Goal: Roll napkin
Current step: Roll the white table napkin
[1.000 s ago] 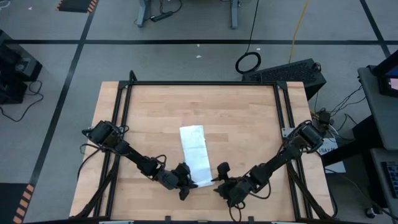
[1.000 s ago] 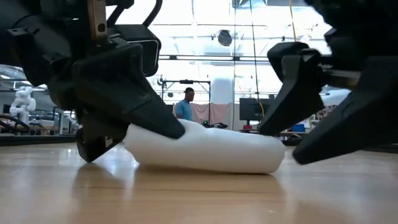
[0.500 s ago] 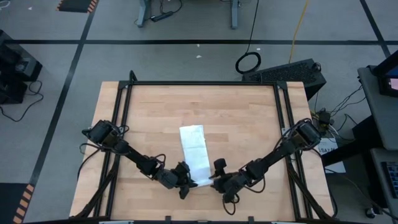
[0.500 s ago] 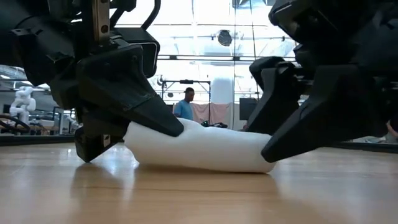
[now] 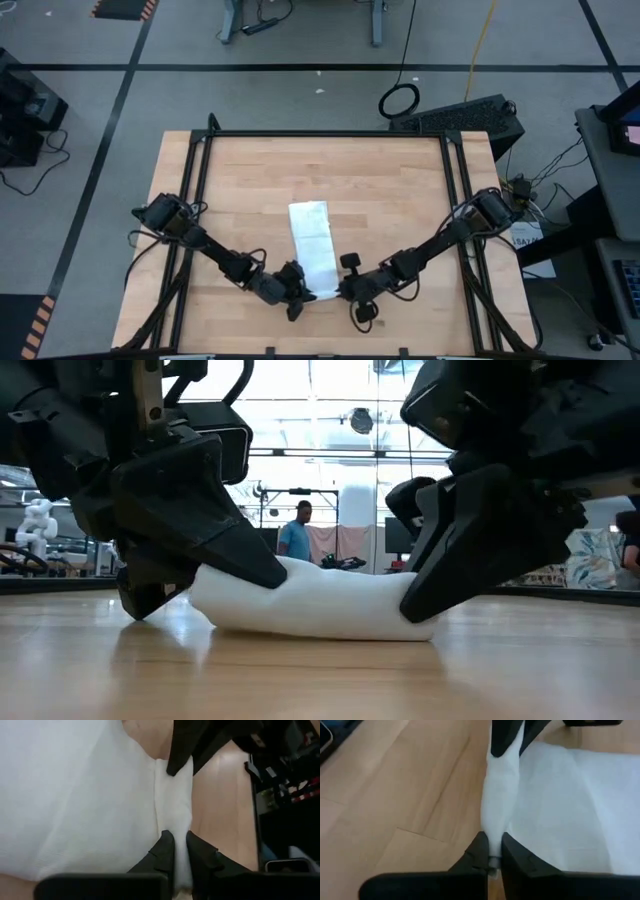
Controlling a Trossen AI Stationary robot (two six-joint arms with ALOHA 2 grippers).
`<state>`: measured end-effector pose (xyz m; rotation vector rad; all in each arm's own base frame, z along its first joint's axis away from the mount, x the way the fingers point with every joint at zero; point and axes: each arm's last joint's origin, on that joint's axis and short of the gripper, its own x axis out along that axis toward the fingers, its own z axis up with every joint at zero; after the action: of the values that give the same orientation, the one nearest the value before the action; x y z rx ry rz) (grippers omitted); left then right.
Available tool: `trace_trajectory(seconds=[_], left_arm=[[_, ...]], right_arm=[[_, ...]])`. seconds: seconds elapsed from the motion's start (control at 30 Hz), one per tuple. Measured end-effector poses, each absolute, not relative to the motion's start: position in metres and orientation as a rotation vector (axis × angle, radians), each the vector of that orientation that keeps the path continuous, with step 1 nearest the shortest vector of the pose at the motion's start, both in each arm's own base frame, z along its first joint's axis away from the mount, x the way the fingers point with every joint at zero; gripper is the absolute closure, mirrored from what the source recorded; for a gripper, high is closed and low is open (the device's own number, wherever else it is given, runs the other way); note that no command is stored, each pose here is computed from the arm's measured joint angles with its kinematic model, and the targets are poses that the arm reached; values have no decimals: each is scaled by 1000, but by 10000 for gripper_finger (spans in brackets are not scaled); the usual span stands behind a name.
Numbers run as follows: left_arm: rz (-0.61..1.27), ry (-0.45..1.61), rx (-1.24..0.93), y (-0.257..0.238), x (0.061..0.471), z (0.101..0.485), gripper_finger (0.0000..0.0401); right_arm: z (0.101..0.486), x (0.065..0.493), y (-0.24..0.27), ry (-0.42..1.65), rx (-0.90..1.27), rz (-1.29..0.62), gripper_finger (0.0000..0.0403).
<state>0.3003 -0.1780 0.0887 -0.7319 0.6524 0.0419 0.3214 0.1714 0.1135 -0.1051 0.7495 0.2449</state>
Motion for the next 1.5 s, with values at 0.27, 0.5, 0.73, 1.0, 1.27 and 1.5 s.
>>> trace_trajectory(seconds=[0.27,0.5,0.73,1.0,1.27,1.5], left_arm=[[-12,693,-570,-185,287,102,264],[56,664,-342,-192,266,124,208],[59,490,75,-217,265,129,183],[23,512,320,-229,277,106,164],[67,519,403,-222,289,99,163],[-8,594,362,-204,302,95,164]], right_arm=[[114,334,147,807,127,257,388],[113,340,128,865,289,252,388],[112,343,114,910,408,267,387],[111,346,100,962,567,257,387],[111,346,95,990,651,233,387],[110,346,96,1005,691,227,387]])
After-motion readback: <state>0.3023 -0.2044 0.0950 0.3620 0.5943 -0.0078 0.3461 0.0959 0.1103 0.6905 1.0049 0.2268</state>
